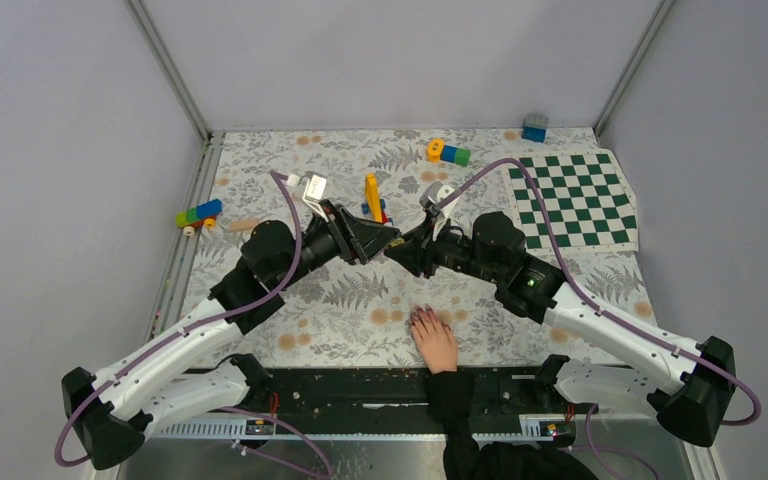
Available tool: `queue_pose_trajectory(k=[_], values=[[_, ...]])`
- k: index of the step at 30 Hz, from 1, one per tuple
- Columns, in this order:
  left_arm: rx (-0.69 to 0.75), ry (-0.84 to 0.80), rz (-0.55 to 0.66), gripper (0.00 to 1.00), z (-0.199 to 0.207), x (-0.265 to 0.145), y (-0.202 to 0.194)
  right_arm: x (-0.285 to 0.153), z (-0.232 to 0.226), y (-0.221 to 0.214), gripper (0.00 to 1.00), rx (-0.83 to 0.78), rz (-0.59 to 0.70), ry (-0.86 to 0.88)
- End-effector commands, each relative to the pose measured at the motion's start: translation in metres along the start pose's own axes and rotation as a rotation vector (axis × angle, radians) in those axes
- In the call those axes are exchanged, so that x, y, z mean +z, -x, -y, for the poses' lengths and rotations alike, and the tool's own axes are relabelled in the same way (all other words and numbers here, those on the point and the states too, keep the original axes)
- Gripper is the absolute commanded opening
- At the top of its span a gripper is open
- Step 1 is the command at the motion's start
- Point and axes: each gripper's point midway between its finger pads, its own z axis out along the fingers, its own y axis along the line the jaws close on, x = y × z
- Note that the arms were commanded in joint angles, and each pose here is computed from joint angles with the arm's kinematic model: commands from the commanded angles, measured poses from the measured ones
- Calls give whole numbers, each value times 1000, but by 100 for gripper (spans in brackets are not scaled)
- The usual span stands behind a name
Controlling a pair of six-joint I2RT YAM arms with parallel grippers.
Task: Paint the nails
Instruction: Screw the nail polish bottle.
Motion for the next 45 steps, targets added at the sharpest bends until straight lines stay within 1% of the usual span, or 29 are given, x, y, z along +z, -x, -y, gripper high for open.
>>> queue_pose_trajectory(k=[1,5,9,18,24,28,33,36,38,45], values=[[30,-20,57,46,15,3,21,0,-8,31,0,-33,72,12],[34,-18,51,41,14,5,19,0,-8,30,0,-34,68,13],[33,-8,38,32,13,7,17,-1,-9,30,0,-34,68,12],[39,-17,12,1,12,8,10,-3,-11,33,0,-34,67,23],[61,-111,2,0,26,1,4,-5,-21,37,0,-23,60,68],[73,-187,4,0,38,-4,3,-8,-31,44,0,-9,90,119],[110,-333,4,0,62,-19,1,-20,-50,62,0,14,146,223],[146,-440,-10,0,78,-32,-4,-34,-70,74,0,25,188,348],[167,-515,-41,0,90,-40,-10,-44,-84,82,0,28,210,438],[191,-788,-144,0,128,-70,-24,-70,-123,97,0,25,231,679]])
